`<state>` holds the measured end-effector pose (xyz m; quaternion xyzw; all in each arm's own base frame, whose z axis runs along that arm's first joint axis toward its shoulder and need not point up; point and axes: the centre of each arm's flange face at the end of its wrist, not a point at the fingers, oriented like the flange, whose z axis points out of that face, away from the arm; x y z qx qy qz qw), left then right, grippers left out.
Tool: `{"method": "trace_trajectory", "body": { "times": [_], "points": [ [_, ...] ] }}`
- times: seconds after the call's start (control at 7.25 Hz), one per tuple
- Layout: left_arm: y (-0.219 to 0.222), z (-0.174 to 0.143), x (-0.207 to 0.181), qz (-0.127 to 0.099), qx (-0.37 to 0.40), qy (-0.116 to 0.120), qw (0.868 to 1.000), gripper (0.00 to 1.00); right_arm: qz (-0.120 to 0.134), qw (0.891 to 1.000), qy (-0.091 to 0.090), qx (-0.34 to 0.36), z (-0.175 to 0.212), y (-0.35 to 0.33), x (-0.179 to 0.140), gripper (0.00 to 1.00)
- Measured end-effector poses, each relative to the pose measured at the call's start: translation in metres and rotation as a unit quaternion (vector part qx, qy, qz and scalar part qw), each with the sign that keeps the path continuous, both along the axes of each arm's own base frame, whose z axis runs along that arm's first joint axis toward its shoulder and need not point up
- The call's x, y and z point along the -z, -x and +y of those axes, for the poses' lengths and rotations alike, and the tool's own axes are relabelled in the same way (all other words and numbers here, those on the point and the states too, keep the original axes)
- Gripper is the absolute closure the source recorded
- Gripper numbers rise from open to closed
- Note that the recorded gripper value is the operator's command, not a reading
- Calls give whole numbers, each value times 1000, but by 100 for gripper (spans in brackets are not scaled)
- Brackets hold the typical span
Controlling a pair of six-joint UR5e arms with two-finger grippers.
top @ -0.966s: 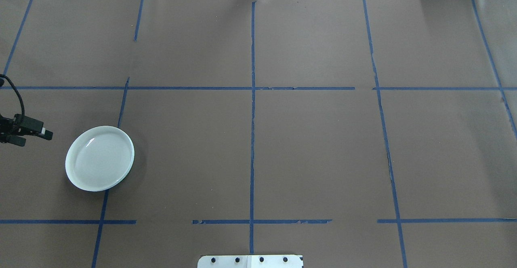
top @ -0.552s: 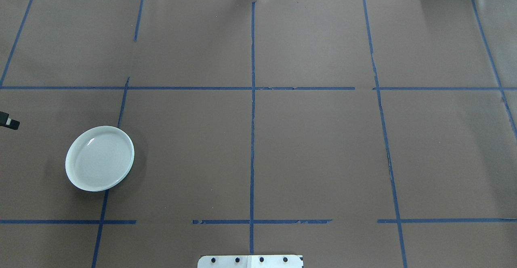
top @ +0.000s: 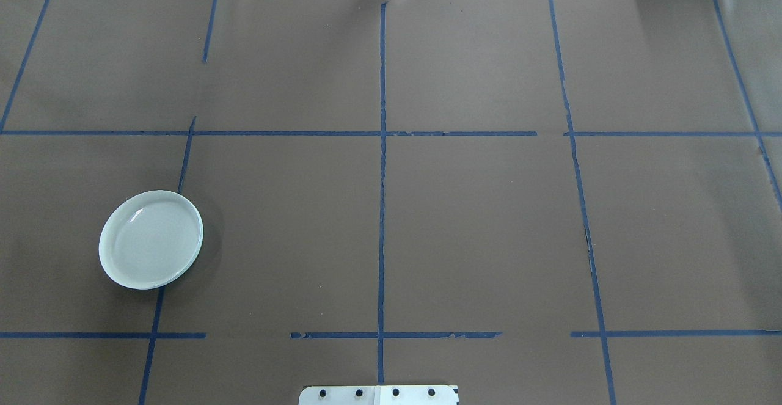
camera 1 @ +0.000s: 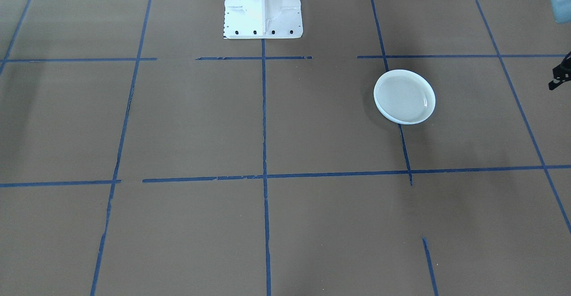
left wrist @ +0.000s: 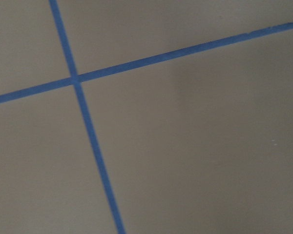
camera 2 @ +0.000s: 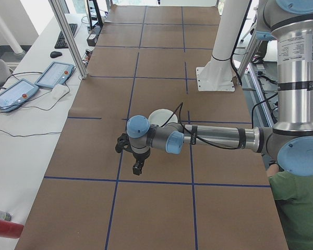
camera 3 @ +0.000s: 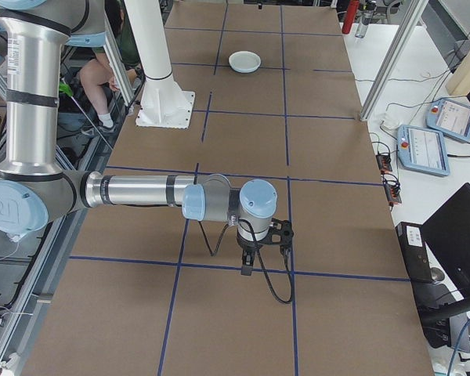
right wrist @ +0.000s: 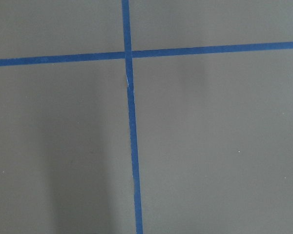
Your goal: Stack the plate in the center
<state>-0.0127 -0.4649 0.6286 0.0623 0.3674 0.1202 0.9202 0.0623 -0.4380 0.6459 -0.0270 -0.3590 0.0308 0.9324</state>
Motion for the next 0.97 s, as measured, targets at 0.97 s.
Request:
{"method": "trace_trajectory", "body": {
  "times": [0.97],
  "points": [
    [70, 12, -11, 5, 56, 33, 998, 0, 0, 1000, 0, 0, 0, 0, 0, 0]
  ]
}}
